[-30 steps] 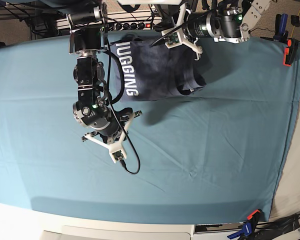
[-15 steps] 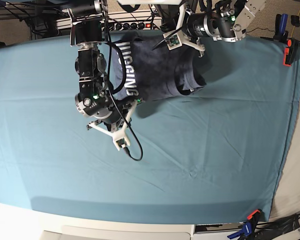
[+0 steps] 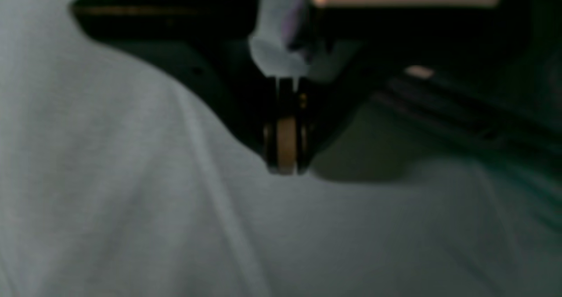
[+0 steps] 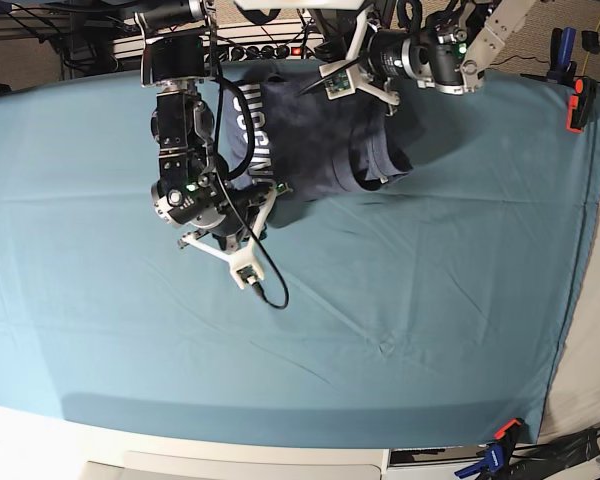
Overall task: Fold the T-shirt properly
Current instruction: 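Grasp the bundle edges with both grippers and rotate it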
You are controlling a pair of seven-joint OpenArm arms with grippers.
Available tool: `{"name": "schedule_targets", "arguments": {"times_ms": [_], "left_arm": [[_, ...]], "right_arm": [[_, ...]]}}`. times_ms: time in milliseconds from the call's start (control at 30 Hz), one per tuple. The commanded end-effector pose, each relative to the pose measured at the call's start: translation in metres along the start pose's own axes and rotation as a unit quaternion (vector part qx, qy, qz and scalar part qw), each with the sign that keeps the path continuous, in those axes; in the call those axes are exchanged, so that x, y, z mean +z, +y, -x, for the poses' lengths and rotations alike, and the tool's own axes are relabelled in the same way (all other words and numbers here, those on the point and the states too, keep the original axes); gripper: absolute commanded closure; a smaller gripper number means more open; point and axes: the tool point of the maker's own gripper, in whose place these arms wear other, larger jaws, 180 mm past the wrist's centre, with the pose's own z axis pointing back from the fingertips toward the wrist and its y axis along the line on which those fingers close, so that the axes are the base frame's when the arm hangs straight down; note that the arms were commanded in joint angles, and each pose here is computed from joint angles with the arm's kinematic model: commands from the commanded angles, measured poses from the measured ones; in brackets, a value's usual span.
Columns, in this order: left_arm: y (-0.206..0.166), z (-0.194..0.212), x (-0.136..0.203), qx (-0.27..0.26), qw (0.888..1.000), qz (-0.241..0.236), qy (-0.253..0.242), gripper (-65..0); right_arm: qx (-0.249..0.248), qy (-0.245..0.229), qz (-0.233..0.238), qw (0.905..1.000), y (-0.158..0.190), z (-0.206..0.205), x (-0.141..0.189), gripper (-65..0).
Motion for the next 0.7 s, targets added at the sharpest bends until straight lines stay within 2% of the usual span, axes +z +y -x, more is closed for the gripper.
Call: {"name": "schedule_targets", "arguments": {"times_ms": [0, 67, 167, 233, 433, 667], "left_arm": [[0.036, -0.017, 0.008, 0.017, 0.997, -0.075, -0.026, 0.0], [0.033, -0.011, 0.007, 0.015, 0.998, -0.065, -0.009, 0.0], [0.017, -0.004, 0.011, 0.024, 1.000, -0.015, -0.003, 0.0], [0.013, 0.004, 0.015, 0.026, 1.000, 0.003, 0.010, 0.0], [0.015, 0.021, 0.025, 0.029, 0.999, 0.009, 0.035, 0.0], [0.014, 0.013, 0.023, 0.032, 0.999, 0.011, 0.016, 0.0]], "right_arm": [[0.003, -0.020, -0.001, 0.9998, -0.001, -0.012, 0.004, 0.0], [0.002, -0.015, -0.005, 0.9999, 0.002, -0.006, 0.003, 0.0], [0.000, -0.008, -0.009, 0.9999, 0.005, 0.001, 0.002, 0.0], [0.001, -0.007, -0.010, 0.9999, 0.006, 0.002, 0.002, 0.0], [0.002, -0.008, -0.011, 0.9999, 0.007, 0.002, 0.002, 0.0], [0.002, -0.008, -0.011, 0.9999, 0.007, 0.002, 0.002, 0.0]]}}
